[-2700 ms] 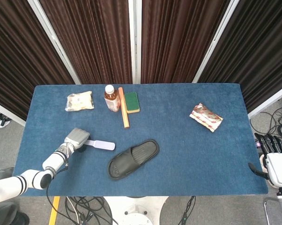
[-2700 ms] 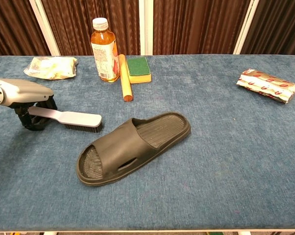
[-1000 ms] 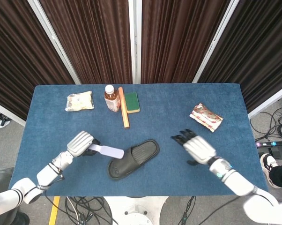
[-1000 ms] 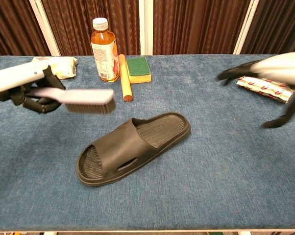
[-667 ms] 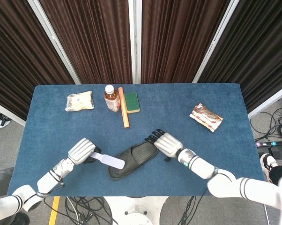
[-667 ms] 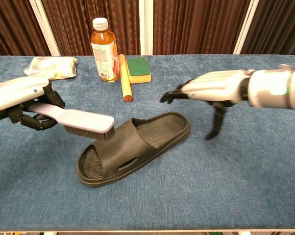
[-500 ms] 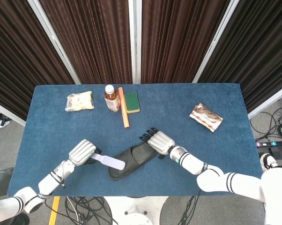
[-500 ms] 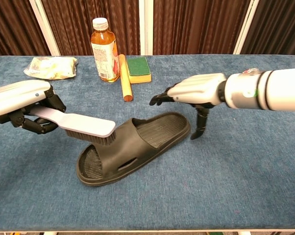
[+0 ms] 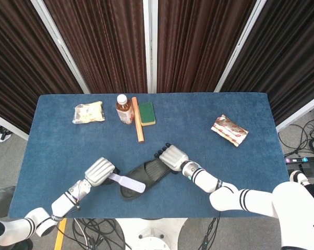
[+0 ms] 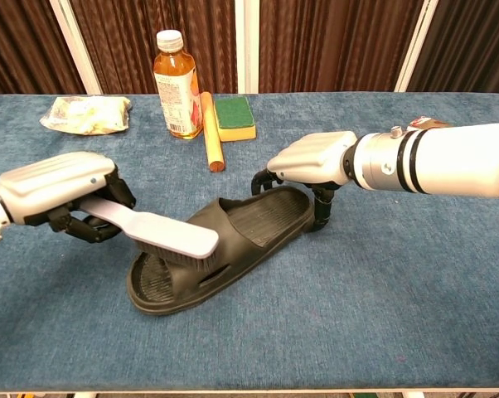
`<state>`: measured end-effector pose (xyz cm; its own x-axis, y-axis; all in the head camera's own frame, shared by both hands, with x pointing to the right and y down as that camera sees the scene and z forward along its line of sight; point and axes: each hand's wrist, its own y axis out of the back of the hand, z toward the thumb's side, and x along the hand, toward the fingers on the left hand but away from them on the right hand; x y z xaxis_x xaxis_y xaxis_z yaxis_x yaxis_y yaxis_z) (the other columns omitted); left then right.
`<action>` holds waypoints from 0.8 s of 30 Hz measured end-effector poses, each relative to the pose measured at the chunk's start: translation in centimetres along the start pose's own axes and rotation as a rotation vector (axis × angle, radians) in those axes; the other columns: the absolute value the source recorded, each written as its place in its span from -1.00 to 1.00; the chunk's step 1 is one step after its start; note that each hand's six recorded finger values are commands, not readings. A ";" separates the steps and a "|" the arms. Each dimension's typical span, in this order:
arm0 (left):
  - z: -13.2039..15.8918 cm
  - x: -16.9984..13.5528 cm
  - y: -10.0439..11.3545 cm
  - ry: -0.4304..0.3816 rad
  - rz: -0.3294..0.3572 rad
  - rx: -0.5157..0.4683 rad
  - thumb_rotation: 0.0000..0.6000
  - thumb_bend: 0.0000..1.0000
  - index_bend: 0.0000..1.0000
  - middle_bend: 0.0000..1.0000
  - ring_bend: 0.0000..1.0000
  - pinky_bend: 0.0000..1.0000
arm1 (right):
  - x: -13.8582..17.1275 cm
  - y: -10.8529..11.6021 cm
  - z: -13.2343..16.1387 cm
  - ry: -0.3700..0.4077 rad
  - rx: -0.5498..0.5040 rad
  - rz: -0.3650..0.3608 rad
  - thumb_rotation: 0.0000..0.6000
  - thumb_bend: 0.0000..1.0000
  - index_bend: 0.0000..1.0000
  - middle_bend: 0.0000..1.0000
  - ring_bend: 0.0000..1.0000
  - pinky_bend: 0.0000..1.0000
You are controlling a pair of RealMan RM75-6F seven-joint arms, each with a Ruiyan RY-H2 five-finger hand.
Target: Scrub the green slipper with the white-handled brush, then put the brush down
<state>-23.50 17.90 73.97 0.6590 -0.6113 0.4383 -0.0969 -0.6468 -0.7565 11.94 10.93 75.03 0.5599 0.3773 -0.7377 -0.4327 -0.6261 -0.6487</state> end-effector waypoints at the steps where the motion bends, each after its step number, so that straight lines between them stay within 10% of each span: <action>1: 0.0 0.1 -0.1 0.002 -0.002 0.012 1.00 0.70 1.00 1.00 1.00 1.00 | 0.0 0.0 0.0 0.000 -0.002 -0.003 1.00 -0.40 -0.25 -0.21 -0.54 -0.57; 10: -1.4 2.0 -0.4 0.078 0.008 0.099 1.00 0.70 1.00 1.00 1.00 1.00 | 0.4 0.0 0.3 0.010 -0.007 -0.008 1.00 -0.37 -0.18 -0.17 -0.49 -0.52; 24: -4.4 2.7 1.2 0.249 0.042 -0.151 1.00 0.70 1.00 1.00 1.00 1.00 | 0.5 -0.3 -0.1 -0.002 -0.014 0.000 1.00 -0.37 -0.17 -0.17 -0.49 -0.52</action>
<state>-25.15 13.46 76.41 0.4507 -0.7199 0.5279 -0.2428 -0.6679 -0.7035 12.42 11.25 74.91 0.5587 0.3785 -0.7380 -0.4225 -0.6358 -0.6460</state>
